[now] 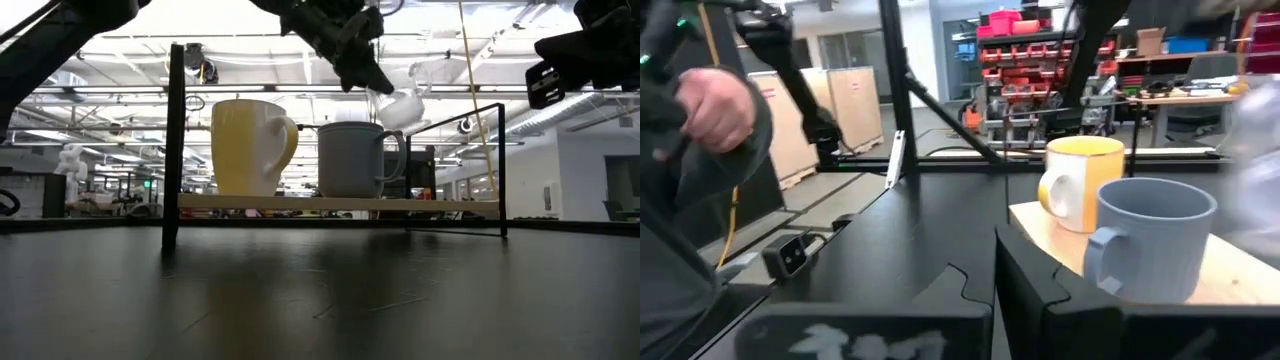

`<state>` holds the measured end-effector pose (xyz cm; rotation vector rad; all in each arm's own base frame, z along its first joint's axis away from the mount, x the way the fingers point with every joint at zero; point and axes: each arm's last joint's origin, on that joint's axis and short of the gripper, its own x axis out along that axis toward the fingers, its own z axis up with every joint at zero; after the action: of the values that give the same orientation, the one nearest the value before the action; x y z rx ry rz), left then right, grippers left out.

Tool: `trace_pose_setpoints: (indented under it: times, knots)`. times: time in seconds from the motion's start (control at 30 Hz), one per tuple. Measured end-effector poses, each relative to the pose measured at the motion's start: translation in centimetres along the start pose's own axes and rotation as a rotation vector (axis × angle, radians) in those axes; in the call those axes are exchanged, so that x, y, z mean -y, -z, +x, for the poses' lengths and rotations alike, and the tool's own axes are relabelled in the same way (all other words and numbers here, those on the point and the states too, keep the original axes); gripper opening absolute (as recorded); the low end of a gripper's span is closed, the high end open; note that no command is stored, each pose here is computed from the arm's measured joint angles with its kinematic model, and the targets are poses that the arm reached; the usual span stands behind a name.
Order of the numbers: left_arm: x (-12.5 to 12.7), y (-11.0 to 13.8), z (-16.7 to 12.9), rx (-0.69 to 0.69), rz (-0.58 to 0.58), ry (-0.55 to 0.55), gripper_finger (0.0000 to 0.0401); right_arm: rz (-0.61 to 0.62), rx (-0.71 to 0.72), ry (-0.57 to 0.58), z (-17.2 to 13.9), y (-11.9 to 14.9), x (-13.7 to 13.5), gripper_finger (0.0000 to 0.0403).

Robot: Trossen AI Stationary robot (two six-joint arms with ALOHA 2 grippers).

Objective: Stack small to large cups/mugs on shelf
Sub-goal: Put the transparent mug on the shelf

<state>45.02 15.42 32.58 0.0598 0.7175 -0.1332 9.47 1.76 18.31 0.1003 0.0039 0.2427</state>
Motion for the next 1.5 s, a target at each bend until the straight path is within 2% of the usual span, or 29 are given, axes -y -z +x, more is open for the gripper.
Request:
trace_pose_setpoints:
  times: [0.2,0.4,0.7,0.87,1.0,1.2,1.5]
  knots:
    - [0.7,1.2,2.2,-0.094,0.010,0.035,0.0000,-0.006,0.000,0.009,0.0,0.0,0.0,0.0000]
    - [1.0,1.3,3.1,-0.101,0.037,0.032,0.0000,-0.006,-0.010,0.010,0.0,0.1,0.0,0.0000]
    - [1.4,1.1,3.3,-0.103,0.069,0.031,0.0000,-0.003,-0.013,0.011,0.0,0.1,0.0,0.0000]
    - [2.1,0.3,3.1,-0.079,0.127,0.035,0.0000,-0.003,-0.015,0.011,0.0,0.1,0.0,0.0000]
    - [3.2,-1.0,2.6,-0.042,0.184,0.039,0.0000,-0.001,-0.034,0.013,0.0,0.3,0.1,0.0000]
    - [5.5,-2.5,2.2,0.003,0.181,0.101,0.0000,-0.001,-0.040,0.013,0.0,0.4,0.1,0.0000]
    - [10.8,-3.1,3.5,-0.024,0.217,0.201,0.0000,-0.002,-0.040,0.013,0.0,0.4,0.1,0.0000]
